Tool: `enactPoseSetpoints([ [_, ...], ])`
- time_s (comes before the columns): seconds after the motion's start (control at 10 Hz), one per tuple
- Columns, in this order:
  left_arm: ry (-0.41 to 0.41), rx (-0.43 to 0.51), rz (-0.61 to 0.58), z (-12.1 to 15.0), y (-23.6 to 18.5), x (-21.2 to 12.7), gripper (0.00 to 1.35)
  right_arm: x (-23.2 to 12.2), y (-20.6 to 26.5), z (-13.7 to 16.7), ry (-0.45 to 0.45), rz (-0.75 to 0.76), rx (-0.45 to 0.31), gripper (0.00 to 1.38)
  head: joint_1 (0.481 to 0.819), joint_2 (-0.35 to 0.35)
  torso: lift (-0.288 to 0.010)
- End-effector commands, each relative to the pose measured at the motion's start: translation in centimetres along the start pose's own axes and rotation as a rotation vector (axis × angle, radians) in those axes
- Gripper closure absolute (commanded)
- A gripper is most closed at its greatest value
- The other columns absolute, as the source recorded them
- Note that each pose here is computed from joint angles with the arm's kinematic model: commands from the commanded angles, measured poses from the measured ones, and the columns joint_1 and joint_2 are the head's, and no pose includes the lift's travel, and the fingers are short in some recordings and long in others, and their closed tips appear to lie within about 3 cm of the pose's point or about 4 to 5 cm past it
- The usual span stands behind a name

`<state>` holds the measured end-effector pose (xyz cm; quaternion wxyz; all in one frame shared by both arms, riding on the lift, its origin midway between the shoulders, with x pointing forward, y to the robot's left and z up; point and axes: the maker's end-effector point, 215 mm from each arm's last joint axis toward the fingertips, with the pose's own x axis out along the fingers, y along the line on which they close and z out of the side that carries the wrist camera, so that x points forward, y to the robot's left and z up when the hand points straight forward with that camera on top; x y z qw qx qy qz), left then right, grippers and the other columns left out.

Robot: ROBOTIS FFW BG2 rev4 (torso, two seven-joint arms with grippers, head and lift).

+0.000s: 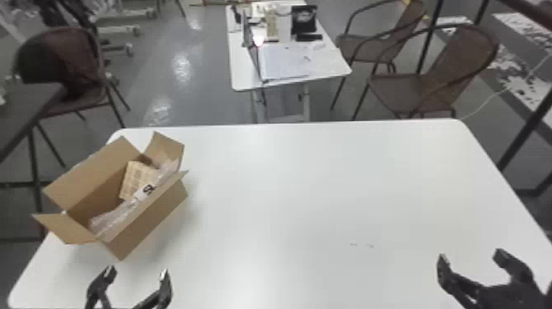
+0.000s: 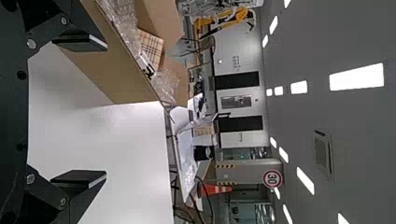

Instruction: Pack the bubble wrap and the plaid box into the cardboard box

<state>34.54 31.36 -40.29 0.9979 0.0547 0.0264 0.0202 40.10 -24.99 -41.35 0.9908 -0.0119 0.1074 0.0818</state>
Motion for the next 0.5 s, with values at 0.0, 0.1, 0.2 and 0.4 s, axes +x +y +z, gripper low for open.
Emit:
enactPoseSetpoints([
  [0.0,-0.001,0.002,0.001,0.0,0.0,0.0,0.31,0.1,0.0,0.3,-0.003,0.0,-0.019,0.27,0.695,0.098,-0.065],
  [0.1,-0.002,0.0,0.005,0.0,0.0,0.0,0.31,0.1,0.1,0.5,-0.005,0.003,-0.021,0.27,0.695,0.099,-0.065],
  [0.2,-0.005,0.0,0.013,0.1,0.1,0.0,0.31,0.3,0.3,0.7,-0.007,0.011,-0.036,0.27,0.695,0.101,-0.065],
  [0.4,-0.018,0.001,0.033,0.5,0.3,-0.1,0.31,0.6,0.8,1.5,-0.017,0.024,-0.062,0.27,0.695,0.108,-0.065],
])
